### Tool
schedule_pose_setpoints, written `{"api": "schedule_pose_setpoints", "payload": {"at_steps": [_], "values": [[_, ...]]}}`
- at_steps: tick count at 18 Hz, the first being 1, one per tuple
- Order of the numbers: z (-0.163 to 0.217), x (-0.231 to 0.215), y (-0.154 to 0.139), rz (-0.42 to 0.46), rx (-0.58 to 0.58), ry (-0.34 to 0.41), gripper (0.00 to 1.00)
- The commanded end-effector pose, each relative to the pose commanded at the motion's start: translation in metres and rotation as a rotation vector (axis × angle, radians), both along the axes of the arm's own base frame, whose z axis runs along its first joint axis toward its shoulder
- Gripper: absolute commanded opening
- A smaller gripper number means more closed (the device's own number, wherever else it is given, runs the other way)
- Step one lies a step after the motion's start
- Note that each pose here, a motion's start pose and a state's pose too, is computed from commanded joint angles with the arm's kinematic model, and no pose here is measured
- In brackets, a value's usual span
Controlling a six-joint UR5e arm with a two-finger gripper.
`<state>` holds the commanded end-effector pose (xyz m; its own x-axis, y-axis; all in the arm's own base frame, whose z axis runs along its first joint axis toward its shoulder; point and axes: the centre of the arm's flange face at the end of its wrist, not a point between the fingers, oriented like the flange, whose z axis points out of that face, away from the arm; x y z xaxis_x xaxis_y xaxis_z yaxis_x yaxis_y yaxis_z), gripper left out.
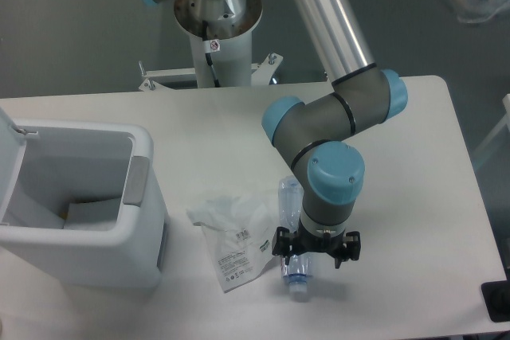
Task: Place the trash in the trash can
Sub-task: 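Lower the open gripper over the bottle and close on it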
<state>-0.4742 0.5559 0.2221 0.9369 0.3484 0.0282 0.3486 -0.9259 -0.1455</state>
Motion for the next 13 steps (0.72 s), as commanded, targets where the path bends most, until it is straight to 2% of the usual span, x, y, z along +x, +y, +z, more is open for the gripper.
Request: {"api": "schedule_pose_setpoints", "payload": {"at_steps": [11, 12, 13], "values": [[-0.024, 0.001, 0.005, 0.003, -0.017, -0.023, 1.00], [-0.025, 0.002, 0.004, 0.003, -0.018, -0.024, 0.99], [-0.024, 0.001, 0.004, 0.006, -0.018, -0.022, 0.94]]}}
